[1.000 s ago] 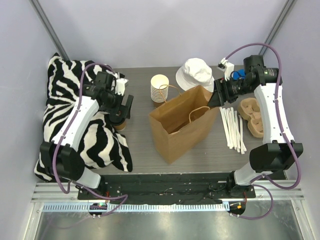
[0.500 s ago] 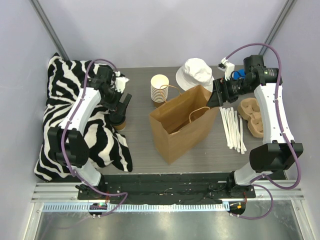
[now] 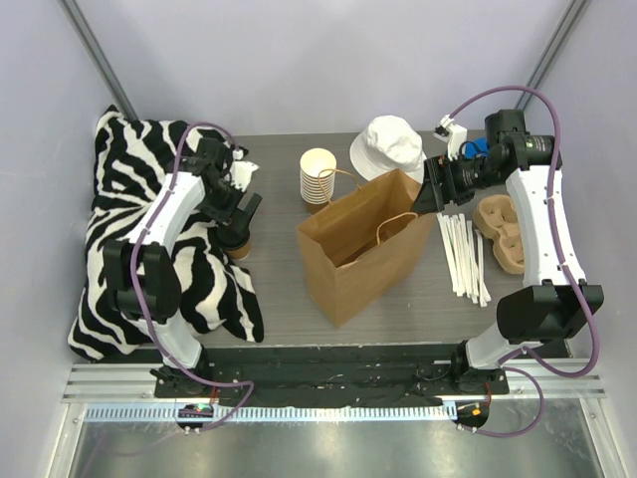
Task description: Pack the takeout coffee
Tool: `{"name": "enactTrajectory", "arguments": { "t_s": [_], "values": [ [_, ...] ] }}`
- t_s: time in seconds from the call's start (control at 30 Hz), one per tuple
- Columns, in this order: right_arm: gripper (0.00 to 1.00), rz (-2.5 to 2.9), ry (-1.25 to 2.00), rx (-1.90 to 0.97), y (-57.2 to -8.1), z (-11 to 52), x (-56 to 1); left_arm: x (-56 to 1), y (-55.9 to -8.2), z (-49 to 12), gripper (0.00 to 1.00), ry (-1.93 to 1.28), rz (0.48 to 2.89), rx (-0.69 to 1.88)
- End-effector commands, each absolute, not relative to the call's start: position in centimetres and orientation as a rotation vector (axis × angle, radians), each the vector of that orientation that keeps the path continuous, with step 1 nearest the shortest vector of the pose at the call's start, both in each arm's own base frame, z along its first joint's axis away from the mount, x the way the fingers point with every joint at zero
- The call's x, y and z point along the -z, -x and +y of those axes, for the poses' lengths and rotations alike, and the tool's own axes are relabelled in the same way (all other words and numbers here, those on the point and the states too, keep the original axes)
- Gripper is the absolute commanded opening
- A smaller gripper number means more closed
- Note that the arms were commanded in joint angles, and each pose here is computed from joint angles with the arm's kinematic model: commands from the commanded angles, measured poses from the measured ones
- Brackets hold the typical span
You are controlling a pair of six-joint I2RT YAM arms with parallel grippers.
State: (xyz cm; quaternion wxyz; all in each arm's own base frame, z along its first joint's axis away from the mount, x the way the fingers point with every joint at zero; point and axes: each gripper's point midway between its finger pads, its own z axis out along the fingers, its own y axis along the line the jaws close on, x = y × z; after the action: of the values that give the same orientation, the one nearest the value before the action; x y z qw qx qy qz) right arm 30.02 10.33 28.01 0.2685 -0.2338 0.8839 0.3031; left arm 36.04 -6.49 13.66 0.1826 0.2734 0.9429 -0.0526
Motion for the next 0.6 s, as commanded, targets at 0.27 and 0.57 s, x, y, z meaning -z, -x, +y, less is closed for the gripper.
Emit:
{"name": "enactTrajectory", "arguments": {
  "t_s": [0.27,0.57],
  "values": [
    [0.83,2.352,0.645,-0.812,-29.8,10.5,-29.0,-11.3,-35.8,-6.6,0.95,-0.783,2.665,0.176],
    [0.83,2.36,0.639,-0.815,-29.7,10.5,-28.8,-10.7,-36.4,-6.5,0.87,-0.778,2.661,0.16]
  ]
}}
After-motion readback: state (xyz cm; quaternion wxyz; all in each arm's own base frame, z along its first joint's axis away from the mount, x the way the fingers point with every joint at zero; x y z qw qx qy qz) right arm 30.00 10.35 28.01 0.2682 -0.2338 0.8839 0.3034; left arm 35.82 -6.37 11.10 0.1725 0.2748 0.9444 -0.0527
